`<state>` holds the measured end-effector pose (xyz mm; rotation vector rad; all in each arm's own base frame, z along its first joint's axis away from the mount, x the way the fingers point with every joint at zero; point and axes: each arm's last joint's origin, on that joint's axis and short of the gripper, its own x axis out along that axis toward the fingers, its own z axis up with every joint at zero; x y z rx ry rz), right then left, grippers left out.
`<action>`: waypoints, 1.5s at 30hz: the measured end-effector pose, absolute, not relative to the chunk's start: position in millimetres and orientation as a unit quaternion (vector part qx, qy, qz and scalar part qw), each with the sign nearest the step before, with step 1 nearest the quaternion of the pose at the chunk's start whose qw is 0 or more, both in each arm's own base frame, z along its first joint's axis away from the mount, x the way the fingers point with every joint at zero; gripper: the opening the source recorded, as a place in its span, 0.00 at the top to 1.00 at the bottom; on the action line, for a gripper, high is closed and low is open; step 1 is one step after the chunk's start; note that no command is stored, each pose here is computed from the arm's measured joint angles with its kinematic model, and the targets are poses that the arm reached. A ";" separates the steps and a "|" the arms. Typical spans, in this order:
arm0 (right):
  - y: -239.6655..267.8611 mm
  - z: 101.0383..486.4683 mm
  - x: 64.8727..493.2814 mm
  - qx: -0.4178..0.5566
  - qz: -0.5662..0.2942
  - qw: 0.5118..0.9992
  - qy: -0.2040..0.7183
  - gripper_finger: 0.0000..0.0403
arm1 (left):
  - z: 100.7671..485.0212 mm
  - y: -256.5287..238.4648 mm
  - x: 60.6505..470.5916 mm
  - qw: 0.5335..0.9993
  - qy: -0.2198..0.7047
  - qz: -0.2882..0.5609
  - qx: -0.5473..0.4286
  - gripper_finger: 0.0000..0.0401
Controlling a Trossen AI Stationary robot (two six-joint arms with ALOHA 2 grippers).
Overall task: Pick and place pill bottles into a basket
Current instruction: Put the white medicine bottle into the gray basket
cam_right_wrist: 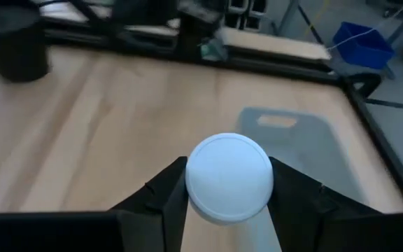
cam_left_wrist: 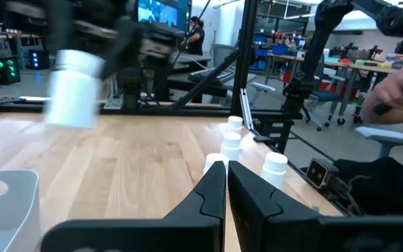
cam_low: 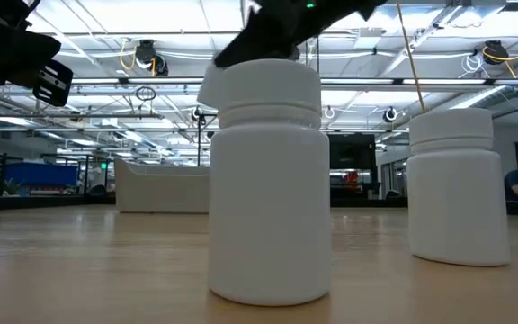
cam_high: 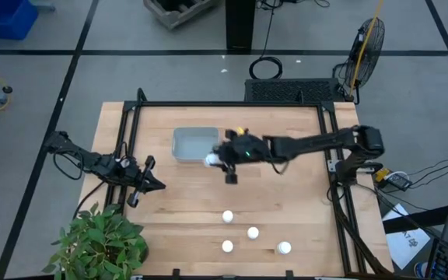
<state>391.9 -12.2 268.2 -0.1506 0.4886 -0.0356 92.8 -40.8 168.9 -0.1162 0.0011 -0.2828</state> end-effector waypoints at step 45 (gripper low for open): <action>-145.6 181.5 464.9 0.026 -0.043 0.920 0.389 0.60 | 169.0 -40.8 92.8 0.988 0.000 -0.141 -0.058 0.94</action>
